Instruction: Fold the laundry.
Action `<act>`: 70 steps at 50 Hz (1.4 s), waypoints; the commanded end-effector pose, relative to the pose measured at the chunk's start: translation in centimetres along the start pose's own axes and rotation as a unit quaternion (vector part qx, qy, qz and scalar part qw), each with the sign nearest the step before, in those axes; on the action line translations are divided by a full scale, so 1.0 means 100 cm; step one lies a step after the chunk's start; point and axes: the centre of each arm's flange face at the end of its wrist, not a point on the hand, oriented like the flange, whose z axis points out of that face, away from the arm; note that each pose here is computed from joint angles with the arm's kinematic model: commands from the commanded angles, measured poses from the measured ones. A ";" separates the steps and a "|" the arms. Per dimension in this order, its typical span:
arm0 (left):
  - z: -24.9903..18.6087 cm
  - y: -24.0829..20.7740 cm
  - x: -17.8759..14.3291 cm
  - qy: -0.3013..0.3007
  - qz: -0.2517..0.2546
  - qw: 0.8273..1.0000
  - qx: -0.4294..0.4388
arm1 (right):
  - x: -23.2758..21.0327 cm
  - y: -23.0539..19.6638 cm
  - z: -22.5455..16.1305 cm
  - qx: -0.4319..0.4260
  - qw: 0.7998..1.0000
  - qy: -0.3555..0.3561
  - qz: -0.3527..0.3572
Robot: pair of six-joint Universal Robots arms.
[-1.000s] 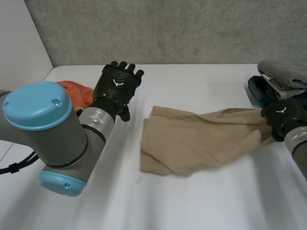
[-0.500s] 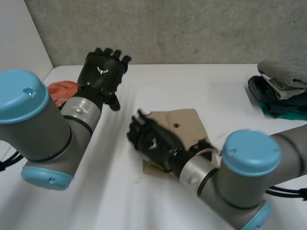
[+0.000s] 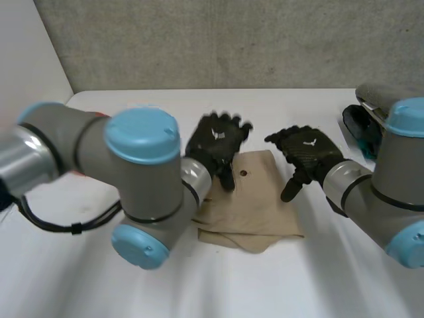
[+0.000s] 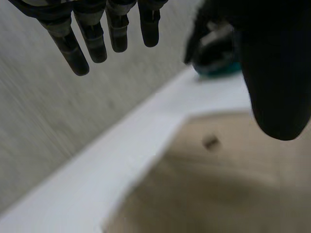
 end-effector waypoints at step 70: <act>-0.031 -0.094 -0.032 0.172 0.003 0.978 0.115 | -0.073 0.046 0.039 0.158 0.977 0.017 -0.141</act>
